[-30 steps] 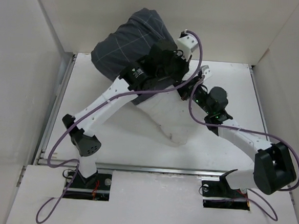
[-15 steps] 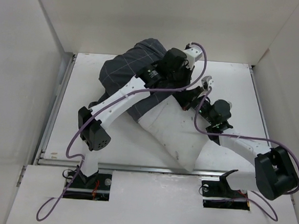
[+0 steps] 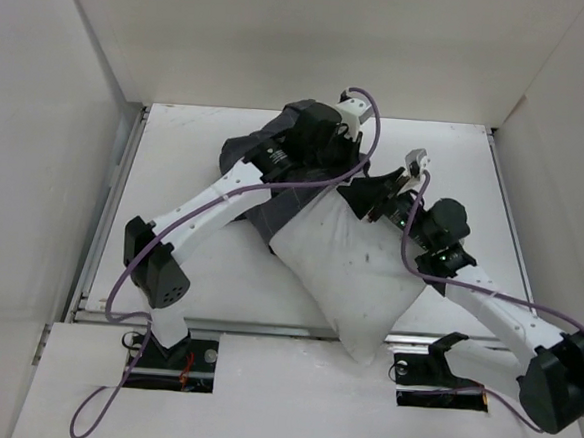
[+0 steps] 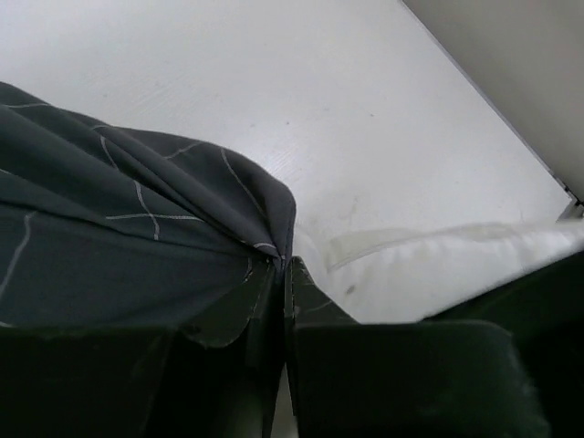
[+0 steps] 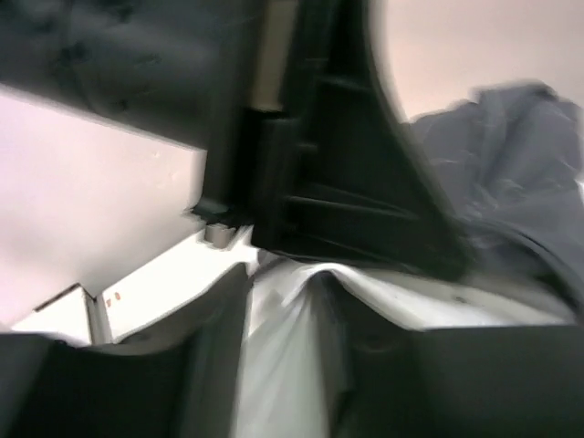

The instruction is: Put the pillow into the pillowcase

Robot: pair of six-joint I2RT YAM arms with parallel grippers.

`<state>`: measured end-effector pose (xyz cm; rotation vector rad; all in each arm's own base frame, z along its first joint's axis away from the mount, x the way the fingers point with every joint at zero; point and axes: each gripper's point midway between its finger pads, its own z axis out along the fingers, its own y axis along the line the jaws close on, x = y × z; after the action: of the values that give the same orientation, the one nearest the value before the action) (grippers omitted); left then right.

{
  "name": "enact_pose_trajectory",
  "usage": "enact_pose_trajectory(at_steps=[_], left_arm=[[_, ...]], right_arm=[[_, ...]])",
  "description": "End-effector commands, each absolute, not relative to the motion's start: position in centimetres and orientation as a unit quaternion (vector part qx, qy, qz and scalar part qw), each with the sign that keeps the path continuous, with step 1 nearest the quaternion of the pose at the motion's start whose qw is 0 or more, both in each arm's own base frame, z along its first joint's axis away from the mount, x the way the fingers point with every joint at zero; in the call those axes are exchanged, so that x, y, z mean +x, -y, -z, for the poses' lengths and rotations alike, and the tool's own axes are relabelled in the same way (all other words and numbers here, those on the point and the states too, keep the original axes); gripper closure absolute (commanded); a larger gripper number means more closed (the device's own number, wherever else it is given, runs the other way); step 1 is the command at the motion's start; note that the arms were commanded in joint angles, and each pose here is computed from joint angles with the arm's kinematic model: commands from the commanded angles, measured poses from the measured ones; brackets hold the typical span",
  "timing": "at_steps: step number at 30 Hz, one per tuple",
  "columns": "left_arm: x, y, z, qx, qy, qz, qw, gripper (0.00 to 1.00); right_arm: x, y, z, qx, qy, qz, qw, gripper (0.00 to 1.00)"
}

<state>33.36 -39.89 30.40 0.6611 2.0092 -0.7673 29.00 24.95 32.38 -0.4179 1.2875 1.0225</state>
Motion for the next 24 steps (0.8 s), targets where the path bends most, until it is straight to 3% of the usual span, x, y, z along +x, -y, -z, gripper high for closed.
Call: enact_pose_trajectory(at_steps=[1,2,5,8,15,24], left_arm=[[30.6,40.1,-32.7,0.273,-0.779,0.35,0.443,1.0],[30.9,39.3,-30.9,0.272,-0.791,0.332,0.435,1.0],[31.8,39.0,-28.7,0.264,-0.804,0.315,0.43,1.0],[32.8,39.2,-27.1,0.265,-0.812,0.315,0.413,1.0],[33.3,37.9,-29.8,0.26,-0.801,0.3,0.449,1.0],[32.0,34.8,-33.8,0.24,-0.781,0.292,0.498,1.0]], right_arm=[[30.9,-22.7,-37.6,-0.121,-0.59,-0.395,0.694,0.56],[31.2,-22.3,-36.9,-0.11,-0.613,-0.383,0.683,0.43],[31.1,-21.0,-33.6,-0.097,-0.683,-0.336,0.641,0.29],[29.9,-18.5,-31.8,-0.082,-0.718,-0.287,0.629,0.0],[28.9,-14.1,-29.3,-0.067,-0.759,-0.178,0.623,0.0],[32.2,-19.0,-25.4,-0.156,-0.781,-0.22,0.563,0.0]])
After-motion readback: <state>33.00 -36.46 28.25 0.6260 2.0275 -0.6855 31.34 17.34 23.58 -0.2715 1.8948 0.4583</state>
